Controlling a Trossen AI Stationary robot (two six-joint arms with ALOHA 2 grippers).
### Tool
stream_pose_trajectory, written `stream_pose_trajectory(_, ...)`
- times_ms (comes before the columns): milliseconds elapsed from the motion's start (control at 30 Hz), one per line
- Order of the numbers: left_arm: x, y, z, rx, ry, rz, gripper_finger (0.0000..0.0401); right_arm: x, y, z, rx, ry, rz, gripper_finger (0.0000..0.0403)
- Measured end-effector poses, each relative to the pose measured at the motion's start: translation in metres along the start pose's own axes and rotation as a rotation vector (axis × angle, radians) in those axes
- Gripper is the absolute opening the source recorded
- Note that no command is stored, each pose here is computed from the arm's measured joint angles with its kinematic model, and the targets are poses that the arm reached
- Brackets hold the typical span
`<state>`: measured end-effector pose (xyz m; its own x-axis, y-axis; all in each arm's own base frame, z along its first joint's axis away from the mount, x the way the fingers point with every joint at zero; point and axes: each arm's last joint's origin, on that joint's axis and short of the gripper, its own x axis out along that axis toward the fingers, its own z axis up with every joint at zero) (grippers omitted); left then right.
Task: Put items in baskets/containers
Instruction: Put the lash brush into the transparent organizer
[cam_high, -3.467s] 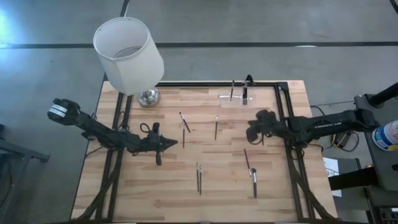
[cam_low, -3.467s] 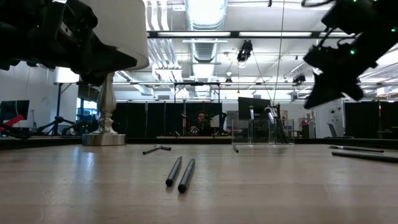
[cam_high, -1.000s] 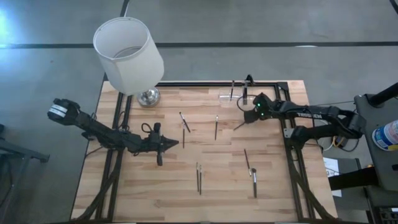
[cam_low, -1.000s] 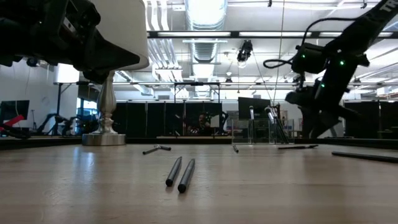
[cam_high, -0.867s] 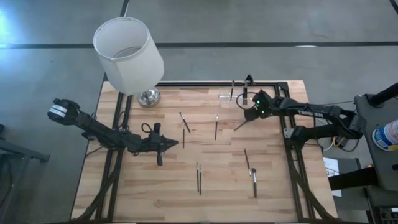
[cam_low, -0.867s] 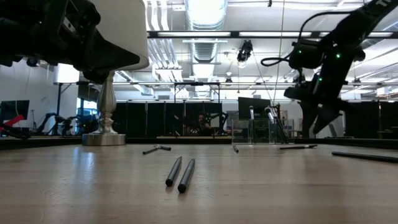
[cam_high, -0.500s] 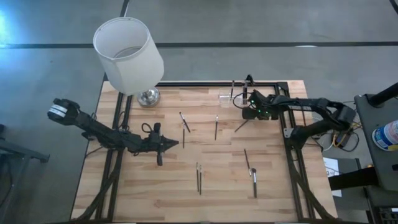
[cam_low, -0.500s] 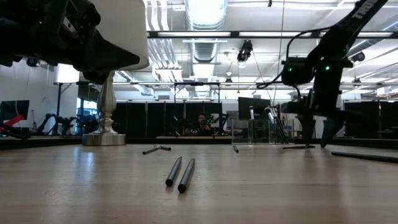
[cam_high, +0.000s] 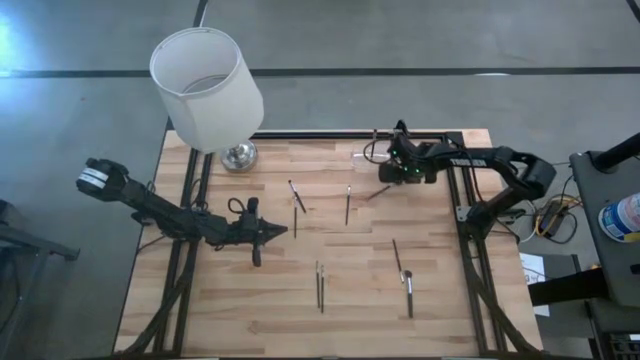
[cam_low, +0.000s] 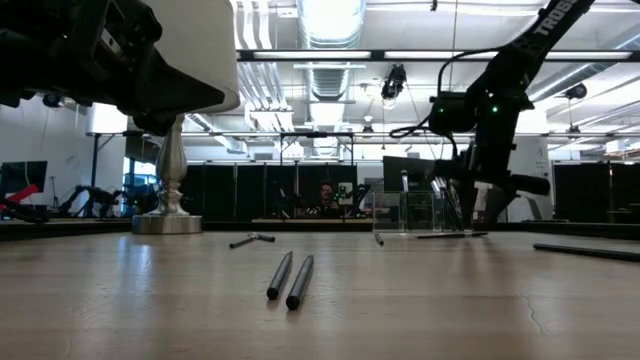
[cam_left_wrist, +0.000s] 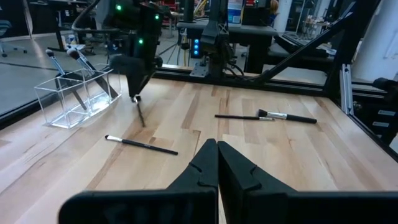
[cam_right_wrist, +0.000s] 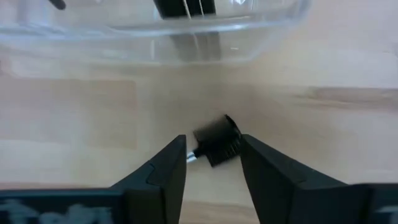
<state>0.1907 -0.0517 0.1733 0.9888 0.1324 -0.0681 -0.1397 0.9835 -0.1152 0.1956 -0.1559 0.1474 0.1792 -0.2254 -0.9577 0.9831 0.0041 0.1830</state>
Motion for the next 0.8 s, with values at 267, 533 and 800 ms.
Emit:
stream_pose_trajectory(267, 0.0, 0.0, 0.0, 0.0, 0.0, 0.0, 0.0, 0.002, 0.003, 0.0, 0.062, 0.054, 0.029, 0.0151)
stream_pose_trajectory(533, 0.0, 0.0, 0.0, -0.002, 0.001, 0.0, 0.0, 0.014, 0.004, 0.001, -0.025, 0.067, 0.012, 0.0149)
stream_pose_trajectory(800, 0.0, 0.0, -0.001, 0.001, 0.008, 0.001, 0.0, -0.01, 0.015, 0.005, -0.2, -0.026, 0.098, 0.0154)
